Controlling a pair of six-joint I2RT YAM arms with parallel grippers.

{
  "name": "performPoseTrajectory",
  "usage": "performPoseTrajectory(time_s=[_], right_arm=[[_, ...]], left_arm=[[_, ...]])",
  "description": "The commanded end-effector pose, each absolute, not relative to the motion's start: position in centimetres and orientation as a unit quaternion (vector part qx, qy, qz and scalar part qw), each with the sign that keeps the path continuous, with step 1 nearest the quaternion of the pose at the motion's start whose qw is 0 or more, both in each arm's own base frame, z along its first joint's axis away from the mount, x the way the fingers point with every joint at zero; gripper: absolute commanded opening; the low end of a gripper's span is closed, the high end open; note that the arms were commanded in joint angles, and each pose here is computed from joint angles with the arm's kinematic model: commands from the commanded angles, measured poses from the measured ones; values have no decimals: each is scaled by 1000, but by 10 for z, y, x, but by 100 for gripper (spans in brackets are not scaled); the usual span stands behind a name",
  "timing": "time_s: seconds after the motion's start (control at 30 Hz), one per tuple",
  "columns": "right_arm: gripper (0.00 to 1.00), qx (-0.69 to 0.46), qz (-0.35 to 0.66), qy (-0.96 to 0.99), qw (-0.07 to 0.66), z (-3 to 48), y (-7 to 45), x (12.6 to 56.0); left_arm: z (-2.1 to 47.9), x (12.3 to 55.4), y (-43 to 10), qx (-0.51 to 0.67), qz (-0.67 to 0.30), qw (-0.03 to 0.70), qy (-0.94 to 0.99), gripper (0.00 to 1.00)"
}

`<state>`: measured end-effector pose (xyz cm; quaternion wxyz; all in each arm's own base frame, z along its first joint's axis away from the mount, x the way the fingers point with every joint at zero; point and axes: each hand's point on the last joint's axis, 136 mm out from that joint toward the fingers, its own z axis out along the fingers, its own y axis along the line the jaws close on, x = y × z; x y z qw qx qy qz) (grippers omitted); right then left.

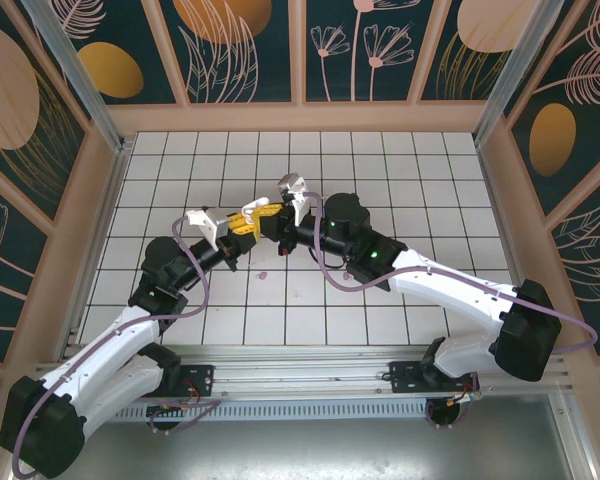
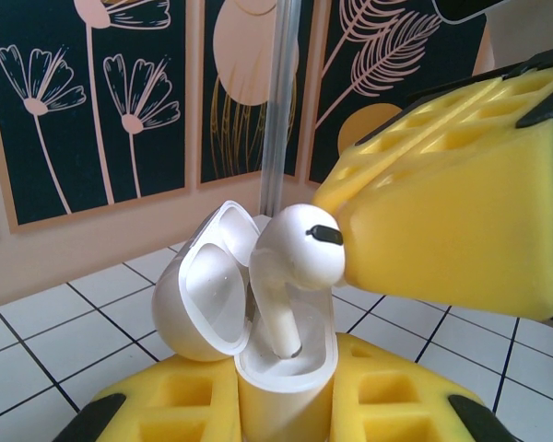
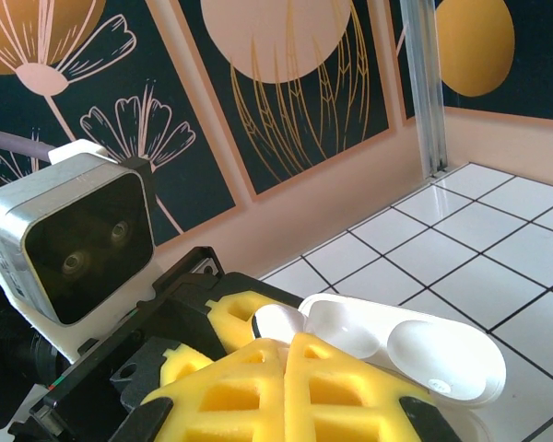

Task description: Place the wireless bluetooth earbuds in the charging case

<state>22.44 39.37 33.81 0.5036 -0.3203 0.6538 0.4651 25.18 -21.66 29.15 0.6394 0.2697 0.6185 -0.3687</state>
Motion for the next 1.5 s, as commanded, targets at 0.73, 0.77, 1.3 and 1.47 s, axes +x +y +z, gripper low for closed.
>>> performPoseTrajectory(time_s=[0.73, 0.77, 1.3, 1.47], right_arm=[[15, -323, 422, 685, 498, 316, 391, 231], [17, -321, 421, 686, 499, 317, 391, 232], [30, -317, 421, 686, 503, 324, 390, 233], [37, -313, 421, 681, 510, 333, 386, 232]], left_arm=[[317, 249, -211, 263, -365, 672, 589, 0], [317, 249, -211, 264, -365, 671, 589, 0], [312, 252, -211, 264, -361, 668, 595, 0], [311, 254, -210, 262, -356, 667, 599, 0]])
